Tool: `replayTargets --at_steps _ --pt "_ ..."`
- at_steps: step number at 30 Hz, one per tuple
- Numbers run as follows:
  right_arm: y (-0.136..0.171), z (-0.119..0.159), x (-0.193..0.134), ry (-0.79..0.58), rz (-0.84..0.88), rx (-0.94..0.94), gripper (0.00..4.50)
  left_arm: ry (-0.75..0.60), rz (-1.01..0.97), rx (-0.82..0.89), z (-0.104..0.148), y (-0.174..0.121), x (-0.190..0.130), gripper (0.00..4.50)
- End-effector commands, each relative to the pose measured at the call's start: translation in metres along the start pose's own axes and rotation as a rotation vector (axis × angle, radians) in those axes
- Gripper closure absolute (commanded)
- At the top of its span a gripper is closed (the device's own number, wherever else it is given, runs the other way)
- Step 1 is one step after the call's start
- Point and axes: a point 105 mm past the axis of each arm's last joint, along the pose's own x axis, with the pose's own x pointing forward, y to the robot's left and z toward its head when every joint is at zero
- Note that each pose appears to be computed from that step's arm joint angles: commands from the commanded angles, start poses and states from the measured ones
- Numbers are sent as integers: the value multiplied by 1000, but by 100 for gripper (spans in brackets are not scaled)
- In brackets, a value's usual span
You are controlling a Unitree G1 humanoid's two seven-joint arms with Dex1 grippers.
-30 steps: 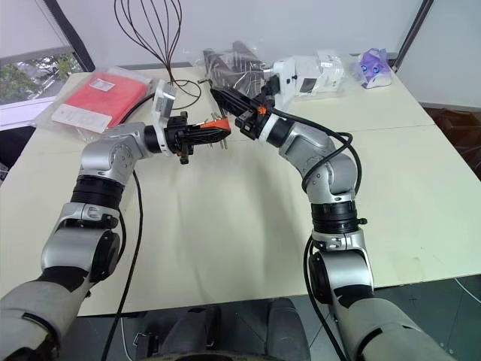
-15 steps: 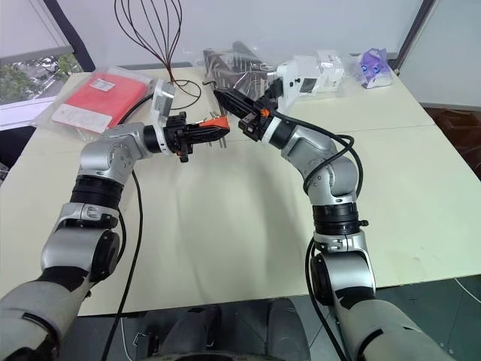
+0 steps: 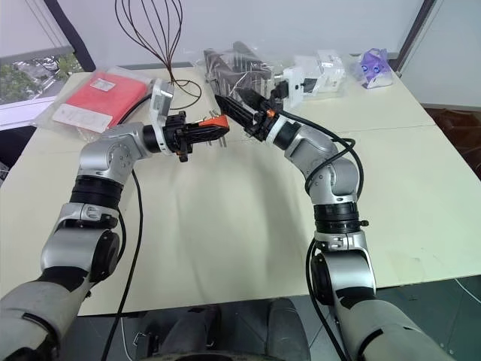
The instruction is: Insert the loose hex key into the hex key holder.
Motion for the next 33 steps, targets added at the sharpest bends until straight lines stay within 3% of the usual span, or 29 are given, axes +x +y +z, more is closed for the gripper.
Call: replayTargets --at_steps 1,7,18,33 --pt "-2 18 -3 -44 -13 -49 3 -32 -12 50 13 -4 -5 450" --pt "1 26 -9 -43 8 -66 3 -7 -14 53 5 -5 -6 450" --pt "59 7 -17 113 300 -103 3 16 -17 68 -1 -5 -3 450" --pt "41 -2 -20 155 220 -120 3 62 -33 85 -11 -8 -4 450"
